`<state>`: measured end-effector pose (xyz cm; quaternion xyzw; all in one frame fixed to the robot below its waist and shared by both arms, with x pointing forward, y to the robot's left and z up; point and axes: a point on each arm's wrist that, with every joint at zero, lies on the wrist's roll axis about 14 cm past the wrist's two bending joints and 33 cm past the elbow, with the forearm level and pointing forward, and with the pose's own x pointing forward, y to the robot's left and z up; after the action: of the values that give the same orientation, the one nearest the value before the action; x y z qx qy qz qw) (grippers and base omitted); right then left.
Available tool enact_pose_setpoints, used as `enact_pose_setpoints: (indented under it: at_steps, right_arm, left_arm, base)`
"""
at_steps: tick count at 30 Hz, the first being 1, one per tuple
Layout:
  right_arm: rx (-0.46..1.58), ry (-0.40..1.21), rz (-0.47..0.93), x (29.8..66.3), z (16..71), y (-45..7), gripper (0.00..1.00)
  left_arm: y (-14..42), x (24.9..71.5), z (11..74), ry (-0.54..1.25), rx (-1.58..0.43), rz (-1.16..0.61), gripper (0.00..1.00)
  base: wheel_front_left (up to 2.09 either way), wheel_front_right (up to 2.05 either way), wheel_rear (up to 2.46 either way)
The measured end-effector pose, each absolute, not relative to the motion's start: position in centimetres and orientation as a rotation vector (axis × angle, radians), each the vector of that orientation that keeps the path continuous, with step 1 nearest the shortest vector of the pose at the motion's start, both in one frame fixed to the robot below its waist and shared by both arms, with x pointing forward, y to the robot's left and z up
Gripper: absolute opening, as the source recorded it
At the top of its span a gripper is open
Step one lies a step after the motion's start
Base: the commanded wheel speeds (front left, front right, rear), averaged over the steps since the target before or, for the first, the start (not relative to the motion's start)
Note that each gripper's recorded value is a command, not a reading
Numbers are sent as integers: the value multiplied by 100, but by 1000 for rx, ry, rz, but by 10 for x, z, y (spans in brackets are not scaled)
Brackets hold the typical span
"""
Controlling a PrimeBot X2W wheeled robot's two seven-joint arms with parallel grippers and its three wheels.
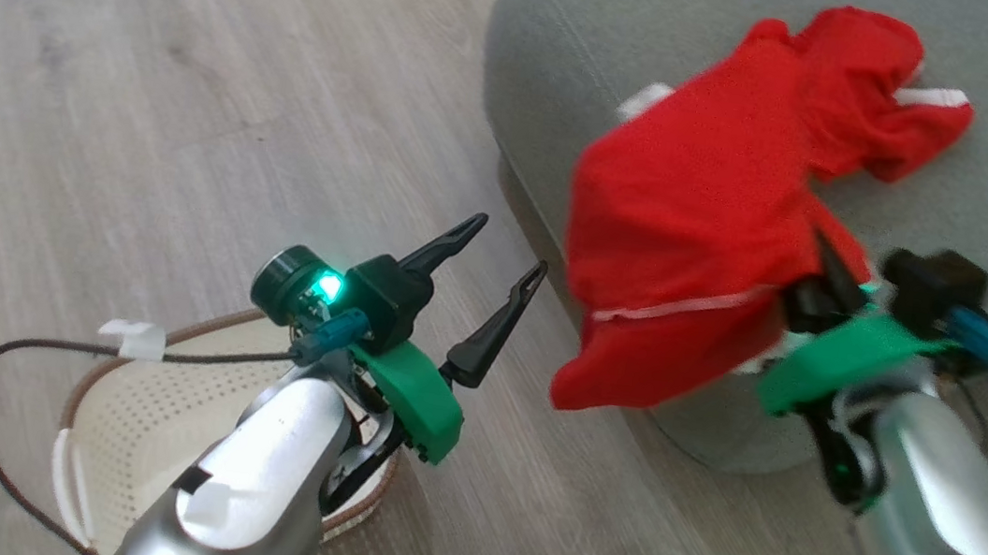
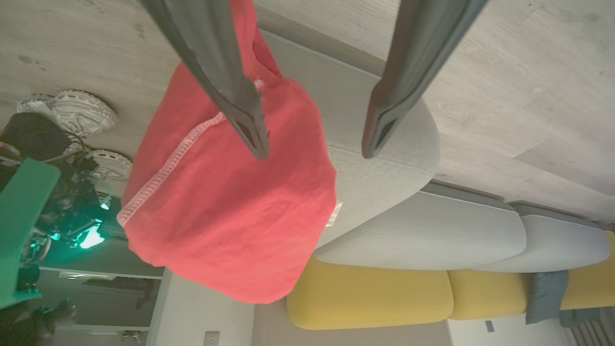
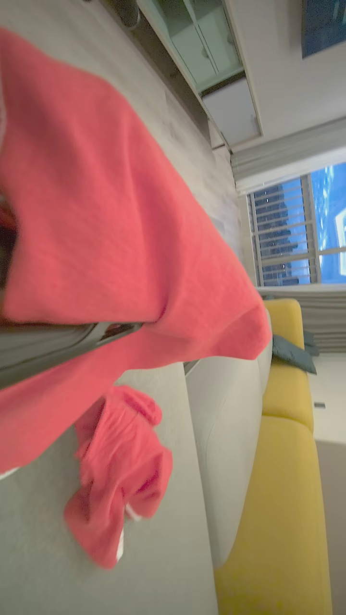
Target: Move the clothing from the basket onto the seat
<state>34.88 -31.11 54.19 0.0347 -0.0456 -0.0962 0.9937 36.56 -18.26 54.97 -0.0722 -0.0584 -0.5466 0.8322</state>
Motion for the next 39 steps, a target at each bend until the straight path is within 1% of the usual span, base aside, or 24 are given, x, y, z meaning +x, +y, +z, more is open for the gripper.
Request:
enact_pose_setpoints:
  at_steps: [3,8,11,14,16,22,23,28,30,36,39]
  right_arm:
    - [69,-73,-290,326,532,-338,0]
    - [69,-40,-392,297,515,-360,0]
    - [53,-34,-431,292,514,-371,0]
    - [20,-44,-458,297,522,-384,0]
    - [-4,-56,-469,306,531,-392,0]
    - [-80,-117,-490,348,569,-421,0]
    - [-80,-117,-490,348,569,-421,0]
    - [-137,-163,-525,382,597,-452,0]
    - [-187,-157,-532,398,605,-464,0]
    - [-218,-180,-560,453,625,-485,0]
    - [-243,-166,-576,477,630,-495,0]
  left_arm:
    - [-191,363,543,-104,-159,-1186,100]
    - [-200,358,536,-87,-163,-1227,100]
    - [-202,361,529,-69,-173,-1231,100]
    - [-201,369,517,-42,-181,-1228,100]
    - [-199,377,509,-33,-181,-1222,100]
    - [-189,393,478,20,-173,-1206,100]
    - [-189,393,478,20,-173,-1206,100]
    - [-176,412,462,33,-163,-1178,100]
    - [-169,421,455,41,-156,-1161,100]
    - [-142,442,419,112,-166,-1093,100]
    - [-133,447,404,140,-171,-1076,100]
  base:
    - [0,0,0]
    - [0,0,0]
    - [0,0,0]
    - [0,0,0]
    - [0,0,0]
    - [0,0,0]
    - [0,0,0]
    - [0,0,0]
    - [0,0,0]
    - [0,0,0]
    - [0,0,0]
